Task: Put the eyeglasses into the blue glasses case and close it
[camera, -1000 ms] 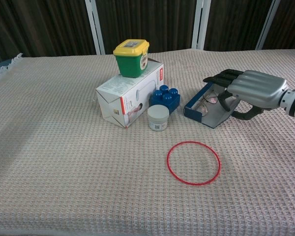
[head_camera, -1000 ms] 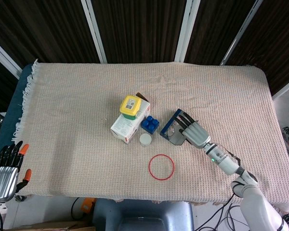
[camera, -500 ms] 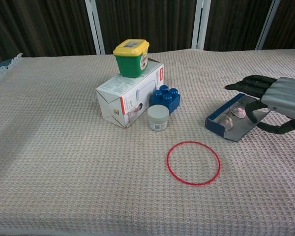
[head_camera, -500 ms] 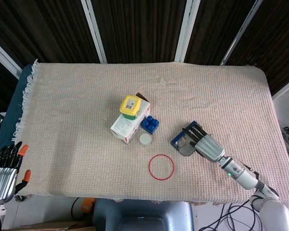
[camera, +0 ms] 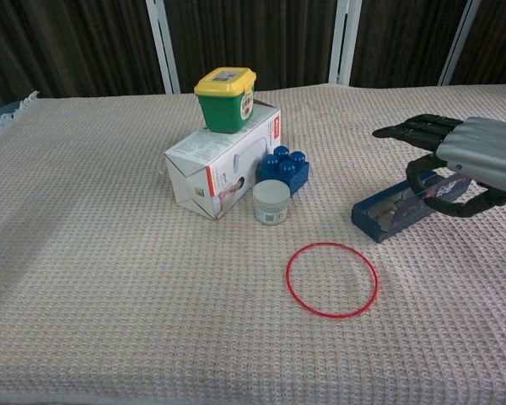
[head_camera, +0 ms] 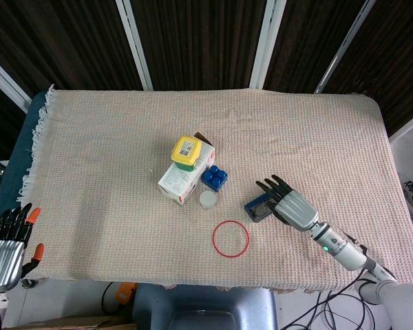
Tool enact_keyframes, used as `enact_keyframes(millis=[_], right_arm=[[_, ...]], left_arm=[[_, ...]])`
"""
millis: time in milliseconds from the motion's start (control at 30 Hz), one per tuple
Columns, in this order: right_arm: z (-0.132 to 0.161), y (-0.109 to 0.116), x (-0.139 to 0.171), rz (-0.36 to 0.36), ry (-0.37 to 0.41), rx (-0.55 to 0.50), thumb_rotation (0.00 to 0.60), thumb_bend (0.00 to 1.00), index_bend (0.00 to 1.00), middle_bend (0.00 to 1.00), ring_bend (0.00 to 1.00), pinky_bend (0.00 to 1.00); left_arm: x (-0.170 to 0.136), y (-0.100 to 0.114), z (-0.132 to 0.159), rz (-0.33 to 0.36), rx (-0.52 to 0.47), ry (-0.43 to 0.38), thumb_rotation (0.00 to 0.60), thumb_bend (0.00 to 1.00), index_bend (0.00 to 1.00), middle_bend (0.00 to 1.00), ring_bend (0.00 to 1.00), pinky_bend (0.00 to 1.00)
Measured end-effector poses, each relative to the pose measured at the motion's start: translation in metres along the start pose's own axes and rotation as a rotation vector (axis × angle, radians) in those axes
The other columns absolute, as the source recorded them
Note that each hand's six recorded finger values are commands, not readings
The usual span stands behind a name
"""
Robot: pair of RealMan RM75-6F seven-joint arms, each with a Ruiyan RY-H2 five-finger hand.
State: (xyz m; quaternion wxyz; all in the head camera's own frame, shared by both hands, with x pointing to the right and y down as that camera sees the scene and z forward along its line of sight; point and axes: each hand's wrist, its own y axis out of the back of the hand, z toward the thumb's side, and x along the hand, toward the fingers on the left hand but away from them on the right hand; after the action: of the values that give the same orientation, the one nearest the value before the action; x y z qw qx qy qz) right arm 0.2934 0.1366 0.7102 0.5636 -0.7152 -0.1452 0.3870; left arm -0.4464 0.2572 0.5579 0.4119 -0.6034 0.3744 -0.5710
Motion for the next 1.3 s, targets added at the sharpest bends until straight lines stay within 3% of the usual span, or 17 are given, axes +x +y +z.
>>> enact_keyframes(millis=[400,667,933,1000,1067,1133,1300], right_arm=[[0.002,0.002,-0.026,0.042,-0.018,0.006,0.6,0.68,0.72,0.06,0.0,0.0],[-0.004,0.0,-0.039,0.066,-0.058,-0.01,0.6,0.68,0.51,0.05,0.0,0.0],[-0.015,0.002,-0.062,0.082,-0.126,-0.027,0.6,0.67,0.41,0.01,0.0,0.0],[-0.017,0.004,-0.063,0.071,-0.132,-0.031,0.6,0.59,0.39,0.01,0.0,0.0],[-0.018,0.007,-0.061,0.062,-0.132,-0.035,0.6,0.39,0.36,0.0,0.0,0.0],[-0.019,0.01,-0.057,0.06,-0.127,-0.036,0.6,0.3,0.34,0.0,0.0,0.0],[-0.023,0.019,-0.041,0.063,-0.095,-0.03,0.6,0.27,0.32,0.0,0.0,0.0]], left_arm=[[-0.002,0.002,-0.002,0.003,-0.004,0.007,0.6,0.41,0.0,0.0,0.0,0.04],[-0.001,0.001,-0.001,0.0,-0.002,0.004,0.6,0.41,0.0,0.0,0.0,0.05],[-0.002,0.001,0.0,0.001,0.0,0.0,0.6,0.41,0.0,0.0,0.0,0.04],[-0.002,0.002,-0.001,0.005,-0.002,0.002,0.6,0.41,0.0,0.0,0.0,0.05],[-0.002,0.002,-0.001,0.008,-0.004,0.003,0.6,0.41,0.0,0.0,0.0,0.05],[-0.002,0.002,-0.002,0.007,-0.005,0.003,0.6,0.41,0.0,0.0,0.0,0.05],[-0.002,0.002,-0.001,0.004,-0.003,-0.001,0.6,0.41,0.0,0.0,0.0,0.04]])
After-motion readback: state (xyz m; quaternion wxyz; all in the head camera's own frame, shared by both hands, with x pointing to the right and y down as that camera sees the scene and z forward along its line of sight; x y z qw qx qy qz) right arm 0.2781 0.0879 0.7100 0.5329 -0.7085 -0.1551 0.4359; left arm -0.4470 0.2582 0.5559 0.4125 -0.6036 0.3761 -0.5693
